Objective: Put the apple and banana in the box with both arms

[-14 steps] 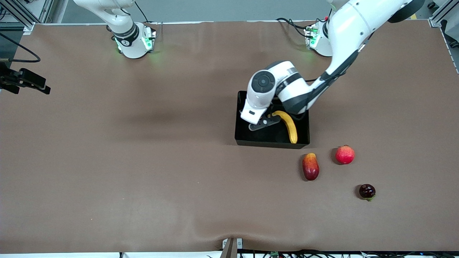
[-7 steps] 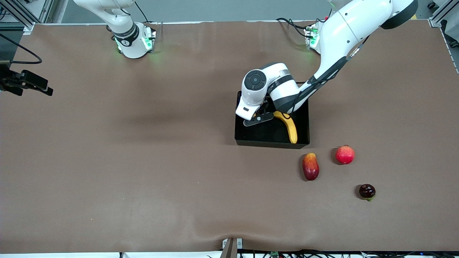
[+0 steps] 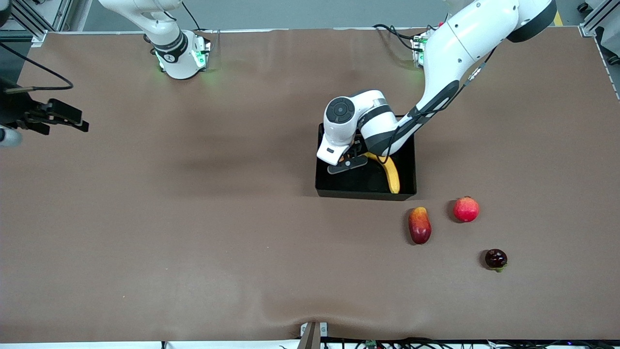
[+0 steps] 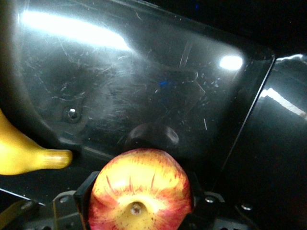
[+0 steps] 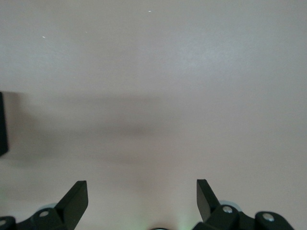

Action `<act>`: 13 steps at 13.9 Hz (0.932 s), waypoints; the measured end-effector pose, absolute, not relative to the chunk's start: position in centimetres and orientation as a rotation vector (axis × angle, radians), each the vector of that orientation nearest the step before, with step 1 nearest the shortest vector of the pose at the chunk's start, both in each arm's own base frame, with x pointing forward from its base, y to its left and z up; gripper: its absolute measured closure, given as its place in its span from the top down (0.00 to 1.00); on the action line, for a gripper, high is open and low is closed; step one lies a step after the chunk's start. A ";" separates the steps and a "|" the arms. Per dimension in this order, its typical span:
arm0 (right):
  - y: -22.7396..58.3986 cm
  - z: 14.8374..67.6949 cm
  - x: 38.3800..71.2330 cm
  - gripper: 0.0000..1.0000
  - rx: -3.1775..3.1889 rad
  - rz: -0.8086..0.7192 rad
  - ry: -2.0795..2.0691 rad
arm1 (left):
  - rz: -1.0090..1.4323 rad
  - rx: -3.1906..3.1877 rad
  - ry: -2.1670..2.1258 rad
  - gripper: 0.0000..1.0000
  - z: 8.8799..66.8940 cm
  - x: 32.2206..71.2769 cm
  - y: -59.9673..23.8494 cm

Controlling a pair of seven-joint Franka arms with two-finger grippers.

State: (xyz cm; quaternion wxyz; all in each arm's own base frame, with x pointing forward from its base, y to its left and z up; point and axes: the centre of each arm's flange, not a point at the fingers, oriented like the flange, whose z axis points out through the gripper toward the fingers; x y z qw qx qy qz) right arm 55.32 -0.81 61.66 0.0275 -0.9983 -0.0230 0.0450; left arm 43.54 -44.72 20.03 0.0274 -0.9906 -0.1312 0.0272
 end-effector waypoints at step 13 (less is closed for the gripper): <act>-1.7 62.6 54.7 1.00 -3.115 0.189 -0.069 | -0.047 -2.963 -0.669 1.00 34.8 50.8 -43.3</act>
